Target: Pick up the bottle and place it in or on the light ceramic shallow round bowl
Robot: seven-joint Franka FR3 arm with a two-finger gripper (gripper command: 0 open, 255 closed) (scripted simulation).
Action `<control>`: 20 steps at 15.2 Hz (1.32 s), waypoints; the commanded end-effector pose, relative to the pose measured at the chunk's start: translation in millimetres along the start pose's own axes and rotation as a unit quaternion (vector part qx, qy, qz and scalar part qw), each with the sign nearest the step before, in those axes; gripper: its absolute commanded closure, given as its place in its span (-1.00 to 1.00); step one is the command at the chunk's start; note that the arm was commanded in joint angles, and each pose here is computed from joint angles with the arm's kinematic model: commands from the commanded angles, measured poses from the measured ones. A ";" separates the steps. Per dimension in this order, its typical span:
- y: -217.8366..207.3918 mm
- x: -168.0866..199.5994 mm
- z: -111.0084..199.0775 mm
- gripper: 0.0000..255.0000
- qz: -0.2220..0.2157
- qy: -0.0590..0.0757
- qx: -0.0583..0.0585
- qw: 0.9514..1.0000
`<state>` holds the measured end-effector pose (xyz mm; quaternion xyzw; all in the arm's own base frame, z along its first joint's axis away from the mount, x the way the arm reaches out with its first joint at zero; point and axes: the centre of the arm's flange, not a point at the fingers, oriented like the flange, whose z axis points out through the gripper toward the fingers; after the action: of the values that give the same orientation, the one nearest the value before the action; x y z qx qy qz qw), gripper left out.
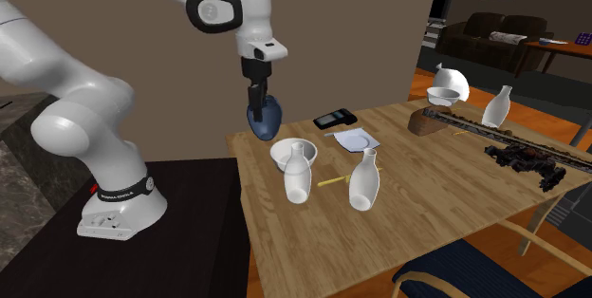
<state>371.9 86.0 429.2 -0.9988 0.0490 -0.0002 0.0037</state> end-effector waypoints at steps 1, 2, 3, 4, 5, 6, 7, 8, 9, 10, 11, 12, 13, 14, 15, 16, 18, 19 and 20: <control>-15.5 12.5 19.8 -1.00 0.002 0.004 0.000 1.000; -21.7 17.4 30.2 -1.00 0.002 0.006 -0.001 1.000; -28.0 22.3 40.6 -1.00 0.003 0.007 -0.001 1.000; -34.2 27.3 50.9 -1.00 0.004 0.009 -0.002 1.000; -40.4 32.3 61.3 -1.00 0.004 0.010 -0.002 1.000; -46.6 37.4 71.7 -1.00 0.005 0.012 -0.003 1.000; -52.8 42.5 82.0 -1.00 0.006 0.013 -0.003 1.000; -59.0 47.6 92.4 -1.00 0.007 0.015 -0.004 1.000; -65.1 52.8 102.7 -1.00 0.007 0.016 -0.004 1.000; -71.2 58.0 113.1 -1.00 0.008 0.018 -0.005 1.000; -77.3 63.3 123.4 -1.00 0.009 0.019 -0.005 1.000; -83.4 68.6 133.7 -1.00 0.009 0.021 -0.006 1.000; -89.5 73.9 144.0 -1.00 0.010 0.023 -0.006 1.000; -95.5 79.3 154.3 -1.00 0.011 0.024 -0.007 1.000; -101.6 84.7 164.5 -1.00 0.012 0.026 -0.007 1.000; -107.6 90.1 174.8 -1.00 0.012 0.027 -0.008 1.000; -108.2 91.0 181.2 -1.00 0.012 0.027 -0.008 1.000; -108.1 91.3 186.5 -1.00 0.012 0.027 -0.008 1.000; -108.0 91.6 191.8 -1.00 0.012 0.027 -0.008 1.000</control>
<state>473.4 186.1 243.7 -0.9977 0.0614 -0.0267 -0.0054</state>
